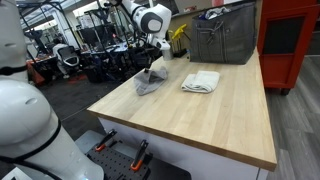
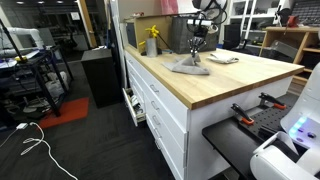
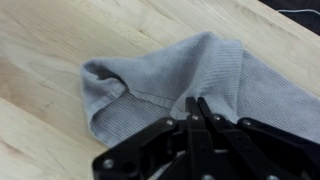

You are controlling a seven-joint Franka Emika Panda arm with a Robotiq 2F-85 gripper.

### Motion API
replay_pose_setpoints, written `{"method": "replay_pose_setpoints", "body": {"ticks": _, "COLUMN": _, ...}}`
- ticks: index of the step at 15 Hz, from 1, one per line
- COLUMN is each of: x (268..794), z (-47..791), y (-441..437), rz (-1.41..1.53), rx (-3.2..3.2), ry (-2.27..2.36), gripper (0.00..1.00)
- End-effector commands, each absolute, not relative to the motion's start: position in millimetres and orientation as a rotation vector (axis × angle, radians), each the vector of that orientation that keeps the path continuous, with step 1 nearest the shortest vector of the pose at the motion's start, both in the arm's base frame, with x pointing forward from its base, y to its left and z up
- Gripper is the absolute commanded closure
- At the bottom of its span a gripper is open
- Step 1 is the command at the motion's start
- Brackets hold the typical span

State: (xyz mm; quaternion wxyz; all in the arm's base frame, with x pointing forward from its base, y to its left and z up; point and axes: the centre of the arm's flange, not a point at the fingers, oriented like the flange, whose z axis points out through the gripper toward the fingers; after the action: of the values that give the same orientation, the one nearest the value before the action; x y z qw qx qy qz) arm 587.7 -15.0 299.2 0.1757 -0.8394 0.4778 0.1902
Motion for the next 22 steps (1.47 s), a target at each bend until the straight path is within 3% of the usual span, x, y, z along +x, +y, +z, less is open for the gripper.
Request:
{"method": "replay_pose_setpoints", "body": {"ticks": 1, "x": 525, "z": 304, "y": -4, "rz": 0.526, "rx": -2.314, "ry": 1.515, "gripper": 0.99}}
{"method": "replay_pose_setpoints", "body": {"ticks": 6, "x": 478, "z": 304, "y": 11, "rz": 0.507, "rx": -2.258, "ry": 1.731, "gripper": 0.99}}
{"method": "replay_pose_setpoints", "body": {"ticks": 9, "x": 448, "z": 301, "y": 23, "rz": 0.642, "rx": -2.246, "ry": 1.723, "gripper": 0.99}}
{"method": "replay_pose_setpoints", "body": {"ticks": 19, "x": 403, "z": 351, "y": 76, "rz": 1.016, "rx": -2.287, "ry": 0.984, "gripper": 0.99}}
{"method": "replay_pose_setpoints", "body": {"ticks": 20, "x": 400, "z": 358, "y": 79, "rz": 1.018, "rx": -2.293, "ry": 0.907, "gripper": 0.72}}
{"method": "replay_pose_setpoints", "body": {"ticks": 22, "x": 400, "z": 365, "y": 83, "rz": 1.04, "rx": -2.301, "ry": 0.759, "gripper": 0.65}}
